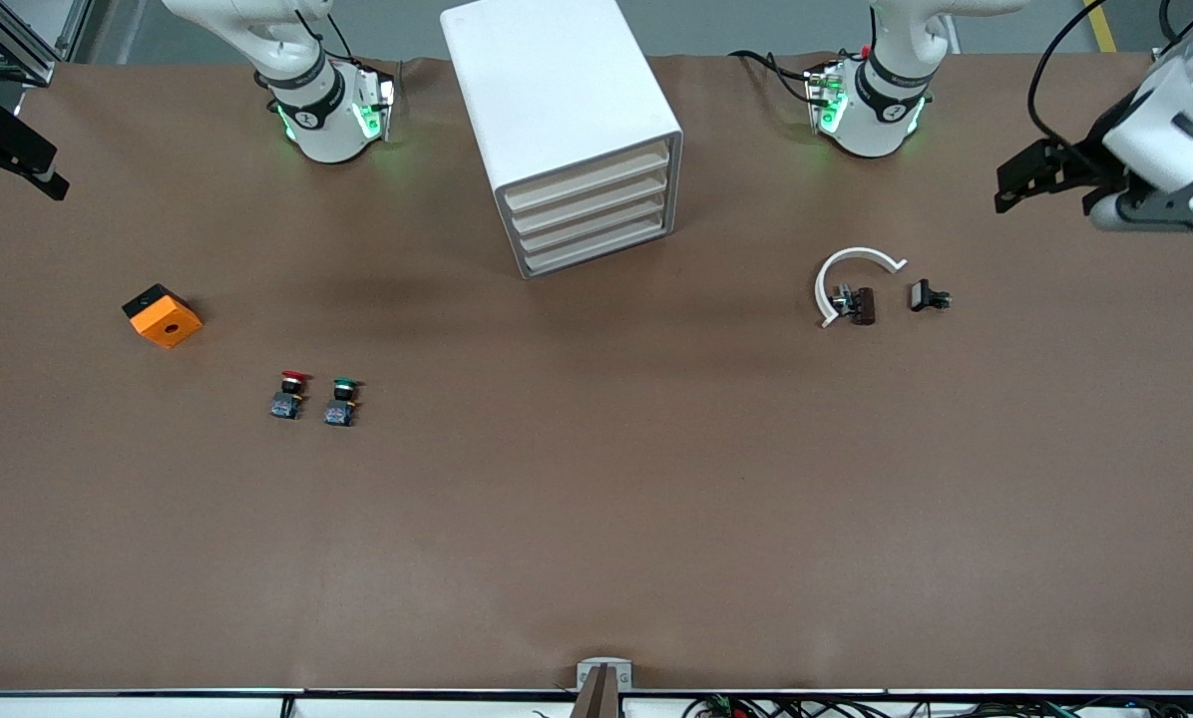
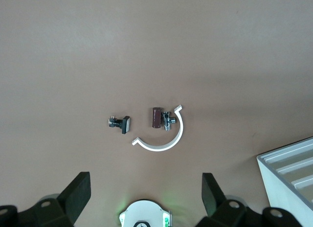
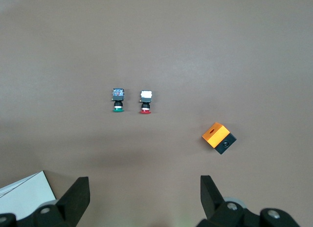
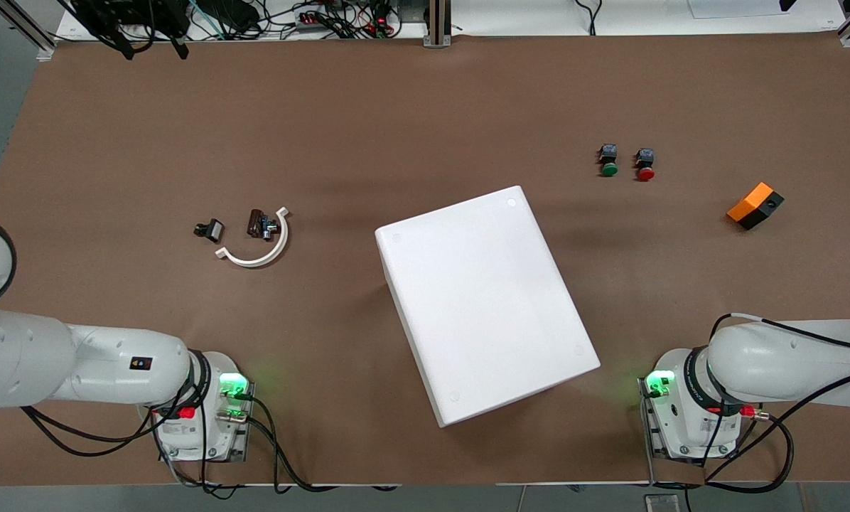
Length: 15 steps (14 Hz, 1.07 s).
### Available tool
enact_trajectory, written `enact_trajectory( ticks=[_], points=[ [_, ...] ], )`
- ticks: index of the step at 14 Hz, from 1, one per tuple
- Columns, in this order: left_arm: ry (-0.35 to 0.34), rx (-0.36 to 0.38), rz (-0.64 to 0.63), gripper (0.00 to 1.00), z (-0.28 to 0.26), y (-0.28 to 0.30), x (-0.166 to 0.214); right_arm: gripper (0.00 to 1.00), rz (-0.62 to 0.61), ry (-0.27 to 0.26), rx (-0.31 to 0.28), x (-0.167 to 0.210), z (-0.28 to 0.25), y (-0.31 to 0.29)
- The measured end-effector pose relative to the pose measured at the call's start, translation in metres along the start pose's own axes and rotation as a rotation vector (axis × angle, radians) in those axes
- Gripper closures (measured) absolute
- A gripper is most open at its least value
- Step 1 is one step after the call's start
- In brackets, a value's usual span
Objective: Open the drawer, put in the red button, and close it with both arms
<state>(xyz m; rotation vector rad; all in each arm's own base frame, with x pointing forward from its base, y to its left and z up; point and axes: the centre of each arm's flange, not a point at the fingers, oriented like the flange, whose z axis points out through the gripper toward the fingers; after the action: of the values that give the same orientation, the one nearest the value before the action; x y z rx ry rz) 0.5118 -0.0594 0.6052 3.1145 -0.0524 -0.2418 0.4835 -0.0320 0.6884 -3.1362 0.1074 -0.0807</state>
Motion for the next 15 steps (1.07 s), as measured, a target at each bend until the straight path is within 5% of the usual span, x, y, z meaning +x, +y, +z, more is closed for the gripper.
enact_trajectory(
  ticks=[8,15],
  points=[
    [-0.135,-0.05,0.008,0.0,0.119,0.03,0.084,0.0,0.008,-0.022,0.0,0.008,0.011,0.003],
    [-0.266,0.04,-0.223,0.0,0.226,0.122,0.106,0.0,0.011,-0.222,-0.009,0.07,0.131,0.009]
  ],
)
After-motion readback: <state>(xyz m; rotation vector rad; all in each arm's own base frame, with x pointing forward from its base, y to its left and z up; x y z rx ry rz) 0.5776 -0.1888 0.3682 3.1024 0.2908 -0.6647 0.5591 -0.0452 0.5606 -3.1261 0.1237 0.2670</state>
